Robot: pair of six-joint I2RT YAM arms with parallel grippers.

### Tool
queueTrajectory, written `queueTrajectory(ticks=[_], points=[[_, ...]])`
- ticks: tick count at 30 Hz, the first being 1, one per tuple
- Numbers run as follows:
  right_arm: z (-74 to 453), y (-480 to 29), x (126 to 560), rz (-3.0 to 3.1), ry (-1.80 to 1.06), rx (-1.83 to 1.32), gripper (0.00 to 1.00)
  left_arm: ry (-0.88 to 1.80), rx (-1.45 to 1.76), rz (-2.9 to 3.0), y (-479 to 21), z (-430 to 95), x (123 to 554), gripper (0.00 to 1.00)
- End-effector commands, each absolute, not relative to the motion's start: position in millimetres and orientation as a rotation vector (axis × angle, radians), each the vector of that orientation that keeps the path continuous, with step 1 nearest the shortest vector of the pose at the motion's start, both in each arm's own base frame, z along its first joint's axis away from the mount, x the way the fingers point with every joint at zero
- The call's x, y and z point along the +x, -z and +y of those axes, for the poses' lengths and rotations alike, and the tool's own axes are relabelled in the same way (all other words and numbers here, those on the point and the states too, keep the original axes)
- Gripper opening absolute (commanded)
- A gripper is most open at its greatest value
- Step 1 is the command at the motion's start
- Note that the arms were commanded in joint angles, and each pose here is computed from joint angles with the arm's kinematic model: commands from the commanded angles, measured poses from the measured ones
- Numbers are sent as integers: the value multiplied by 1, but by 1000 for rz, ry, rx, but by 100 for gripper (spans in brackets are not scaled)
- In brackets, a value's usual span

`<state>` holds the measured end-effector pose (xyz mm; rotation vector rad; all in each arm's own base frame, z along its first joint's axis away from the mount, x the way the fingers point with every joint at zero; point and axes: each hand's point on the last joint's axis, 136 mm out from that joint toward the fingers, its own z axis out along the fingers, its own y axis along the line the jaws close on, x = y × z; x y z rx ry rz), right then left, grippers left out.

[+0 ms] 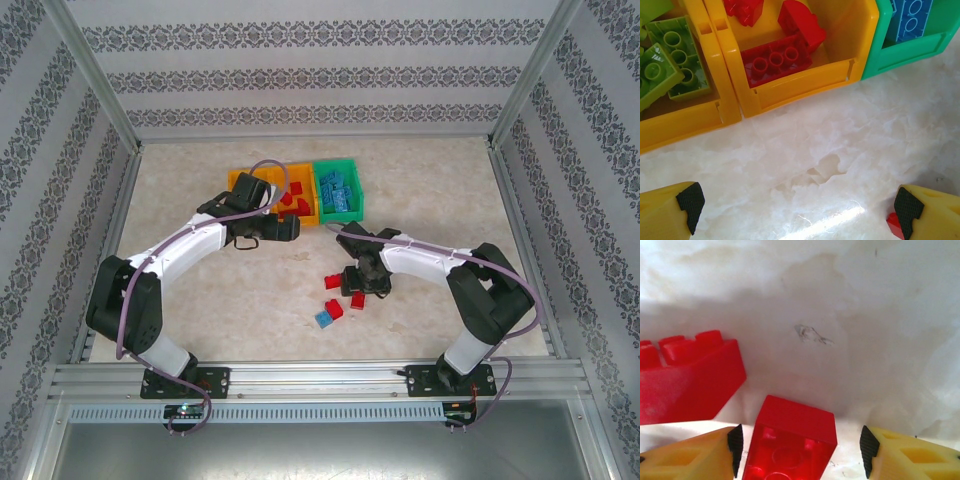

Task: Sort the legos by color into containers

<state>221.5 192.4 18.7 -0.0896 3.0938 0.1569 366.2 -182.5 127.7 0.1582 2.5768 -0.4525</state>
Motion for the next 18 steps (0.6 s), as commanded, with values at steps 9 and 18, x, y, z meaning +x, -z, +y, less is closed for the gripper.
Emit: queueTrajectory(ticks=[9,18], points=[[201,-20,214,3138,-126,-81,29,409,179,2561,-135,-174,352,99],[228,-124,299,2830,-342,-96,26,420,232,2576,-126,-174,336,100]])
